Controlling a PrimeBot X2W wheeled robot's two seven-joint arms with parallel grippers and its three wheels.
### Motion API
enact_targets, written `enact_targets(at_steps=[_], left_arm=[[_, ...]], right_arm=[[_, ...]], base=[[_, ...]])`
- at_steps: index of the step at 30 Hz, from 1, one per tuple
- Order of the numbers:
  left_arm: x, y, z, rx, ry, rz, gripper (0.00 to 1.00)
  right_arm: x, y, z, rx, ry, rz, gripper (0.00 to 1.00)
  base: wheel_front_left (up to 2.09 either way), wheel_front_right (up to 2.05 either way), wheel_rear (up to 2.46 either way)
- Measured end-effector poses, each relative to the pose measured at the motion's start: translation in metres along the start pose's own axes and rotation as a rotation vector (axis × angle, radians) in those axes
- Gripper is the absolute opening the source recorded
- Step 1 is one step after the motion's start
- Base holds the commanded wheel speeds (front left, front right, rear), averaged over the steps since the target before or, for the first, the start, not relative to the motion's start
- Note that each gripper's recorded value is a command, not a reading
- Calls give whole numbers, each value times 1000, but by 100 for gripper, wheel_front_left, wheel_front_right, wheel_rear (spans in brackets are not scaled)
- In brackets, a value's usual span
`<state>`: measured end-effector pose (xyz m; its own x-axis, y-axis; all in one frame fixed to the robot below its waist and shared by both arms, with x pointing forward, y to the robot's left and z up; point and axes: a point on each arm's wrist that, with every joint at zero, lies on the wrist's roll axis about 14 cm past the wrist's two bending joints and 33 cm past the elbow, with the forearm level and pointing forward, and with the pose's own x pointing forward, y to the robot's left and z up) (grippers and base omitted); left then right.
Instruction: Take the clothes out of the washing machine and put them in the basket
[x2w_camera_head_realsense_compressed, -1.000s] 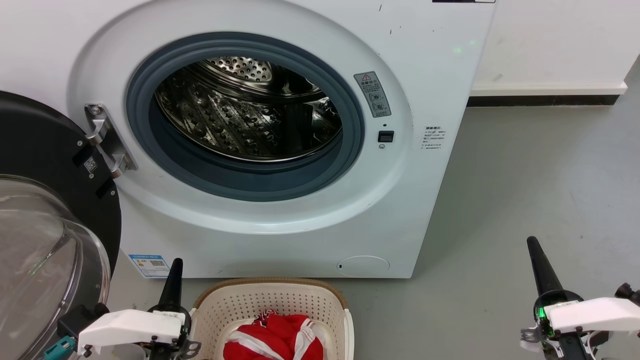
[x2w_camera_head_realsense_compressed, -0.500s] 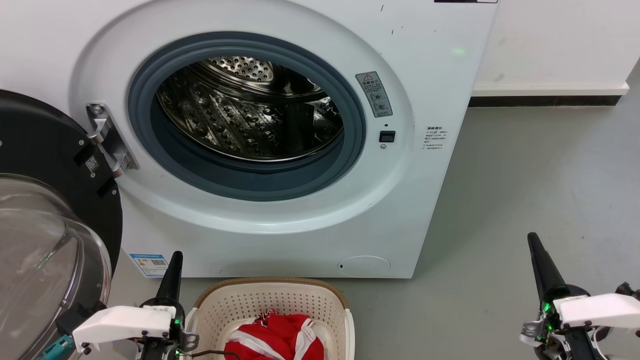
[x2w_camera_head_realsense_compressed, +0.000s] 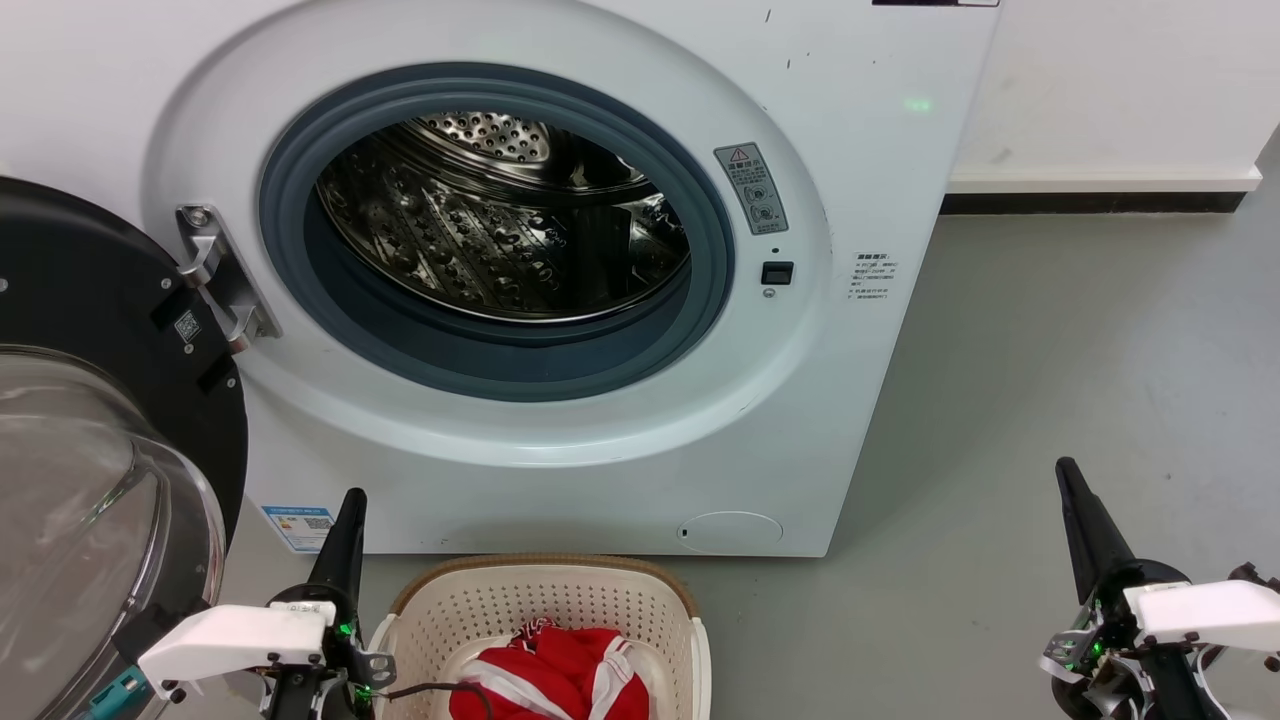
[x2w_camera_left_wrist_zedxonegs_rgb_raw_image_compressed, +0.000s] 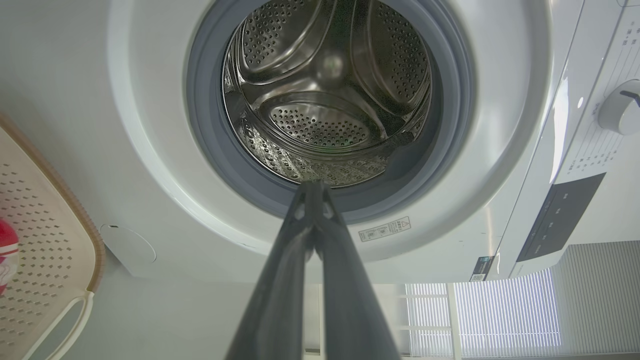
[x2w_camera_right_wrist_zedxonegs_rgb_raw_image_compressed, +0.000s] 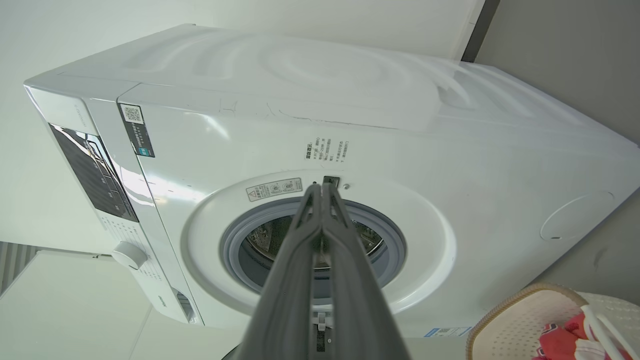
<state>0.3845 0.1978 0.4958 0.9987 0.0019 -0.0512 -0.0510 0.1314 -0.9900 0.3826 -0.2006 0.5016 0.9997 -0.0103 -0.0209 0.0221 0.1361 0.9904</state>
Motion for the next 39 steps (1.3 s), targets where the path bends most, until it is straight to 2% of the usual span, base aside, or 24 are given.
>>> enact_targets(at_steps=[18, 39], left_arm=[[3, -9, 3, -131, 0, -43, 0], [3, -9, 3, -134, 0, -45, 0]], right_arm=[[5, 4, 0, 135, 10, 13, 0], [5, 3, 0, 139, 8, 13, 0]], base=[[0, 0, 0], [0, 0, 0]])
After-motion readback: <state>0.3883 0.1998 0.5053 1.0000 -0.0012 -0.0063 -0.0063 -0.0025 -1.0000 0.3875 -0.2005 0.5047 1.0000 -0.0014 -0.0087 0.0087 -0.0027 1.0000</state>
